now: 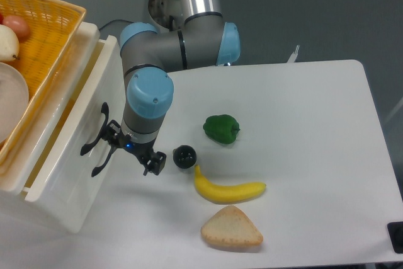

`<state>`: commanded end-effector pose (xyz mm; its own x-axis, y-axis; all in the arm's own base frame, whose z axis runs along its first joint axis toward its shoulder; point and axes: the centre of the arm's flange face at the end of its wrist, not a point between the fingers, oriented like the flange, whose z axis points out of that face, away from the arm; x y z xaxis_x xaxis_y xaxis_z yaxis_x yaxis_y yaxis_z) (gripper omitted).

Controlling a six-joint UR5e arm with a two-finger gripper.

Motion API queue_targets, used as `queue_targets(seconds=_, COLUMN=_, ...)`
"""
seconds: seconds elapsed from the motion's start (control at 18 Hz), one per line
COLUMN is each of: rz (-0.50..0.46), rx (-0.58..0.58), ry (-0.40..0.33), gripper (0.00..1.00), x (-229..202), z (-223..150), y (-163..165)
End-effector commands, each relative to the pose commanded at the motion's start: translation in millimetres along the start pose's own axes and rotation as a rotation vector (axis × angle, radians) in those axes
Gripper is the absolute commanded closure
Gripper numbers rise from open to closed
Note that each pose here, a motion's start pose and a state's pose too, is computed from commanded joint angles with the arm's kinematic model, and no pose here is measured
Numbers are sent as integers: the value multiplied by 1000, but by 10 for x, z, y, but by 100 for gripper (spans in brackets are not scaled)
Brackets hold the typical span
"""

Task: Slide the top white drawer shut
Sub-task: 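Push the drawer front inward with the gripper until it shuts, then hold the gripper against the closed drawer front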

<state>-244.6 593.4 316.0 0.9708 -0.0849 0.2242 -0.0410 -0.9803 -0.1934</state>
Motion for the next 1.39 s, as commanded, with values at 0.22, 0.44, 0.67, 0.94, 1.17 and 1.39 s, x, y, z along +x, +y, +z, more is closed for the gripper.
queue_targets(seconds=0.22, rz=4, rx=-1, ry=1, gripper=0, x=17, z=6, y=-8)
queue_targets(seconds=0.44, rz=11, rx=1, ry=1, gripper=0, x=73, z=-6, y=-28)
queue_targets(seconds=0.67, rz=19, rx=-4, ry=4, gripper=0, x=124, z=24, y=-42)
queue_targets(seconds=0.94, rz=21, rx=-3, ry=4, gripper=0, x=134, z=26, y=-48)
queue_targets(seconds=1.17, rz=20, rx=-1, ry=3, gripper=0, x=120, z=11, y=-40)
queue_targets(seconds=1.39, rz=6, rx=9, ry=-10, gripper=0, x=-31, z=-72, y=7)
